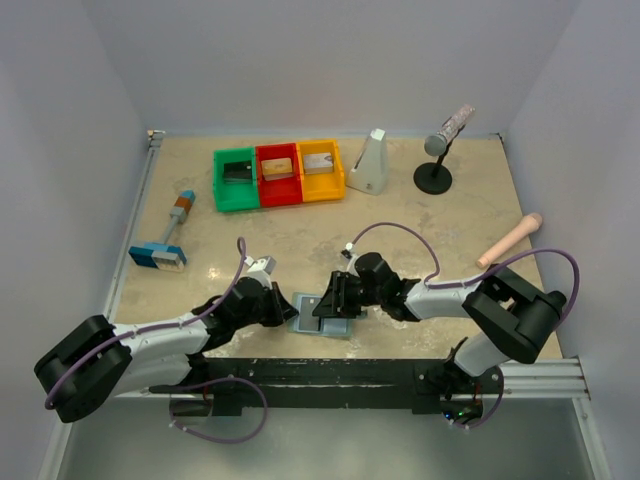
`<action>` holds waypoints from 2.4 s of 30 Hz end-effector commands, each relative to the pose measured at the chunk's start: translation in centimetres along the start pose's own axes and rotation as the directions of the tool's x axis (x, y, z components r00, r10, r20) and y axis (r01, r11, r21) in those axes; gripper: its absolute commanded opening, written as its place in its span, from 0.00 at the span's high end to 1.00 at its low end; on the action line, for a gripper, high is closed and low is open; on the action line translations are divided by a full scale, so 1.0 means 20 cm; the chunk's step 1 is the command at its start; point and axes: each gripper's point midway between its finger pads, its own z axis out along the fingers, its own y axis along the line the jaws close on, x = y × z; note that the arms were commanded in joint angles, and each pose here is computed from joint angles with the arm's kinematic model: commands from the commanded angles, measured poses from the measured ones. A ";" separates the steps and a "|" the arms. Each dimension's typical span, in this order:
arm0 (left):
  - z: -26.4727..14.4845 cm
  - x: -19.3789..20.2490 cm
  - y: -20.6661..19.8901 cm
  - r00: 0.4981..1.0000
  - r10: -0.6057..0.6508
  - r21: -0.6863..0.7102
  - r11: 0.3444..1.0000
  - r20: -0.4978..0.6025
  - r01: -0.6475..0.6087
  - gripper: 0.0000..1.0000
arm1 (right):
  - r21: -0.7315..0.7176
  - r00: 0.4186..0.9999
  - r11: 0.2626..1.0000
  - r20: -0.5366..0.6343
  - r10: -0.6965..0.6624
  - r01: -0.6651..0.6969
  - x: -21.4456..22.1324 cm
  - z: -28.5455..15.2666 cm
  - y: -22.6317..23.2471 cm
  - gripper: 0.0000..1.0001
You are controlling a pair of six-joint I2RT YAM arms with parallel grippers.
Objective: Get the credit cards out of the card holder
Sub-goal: Remove the credit card from the card holder.
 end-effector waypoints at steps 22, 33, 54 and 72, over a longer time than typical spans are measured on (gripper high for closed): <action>0.00 0.04 0.07 1.000 -0.007 -0.040 0.999 -0.015 0.007 1.00 | -0.042 0.999 0.999 0.024 -0.029 0.030 -0.04 0.00 0.07 0.55; 0.01 0.07 0.08 0.999 -0.014 -0.043 0.999 -0.030 0.013 1.00 | -0.097 0.999 0.995 0.032 -0.035 0.038 -0.04 0.00 0.12 0.55; 0.04 0.11 0.09 0.998 -0.029 -0.027 0.999 -0.059 0.027 1.00 | -0.179 0.999 0.983 0.001 -0.037 0.037 -0.03 0.02 0.18 0.55; 0.02 0.13 0.00 0.996 -0.054 0.053 0.997 -0.067 0.057 1.00 | -0.086 1.000 0.996 0.013 -0.010 0.011 -0.06 0.04 0.12 0.55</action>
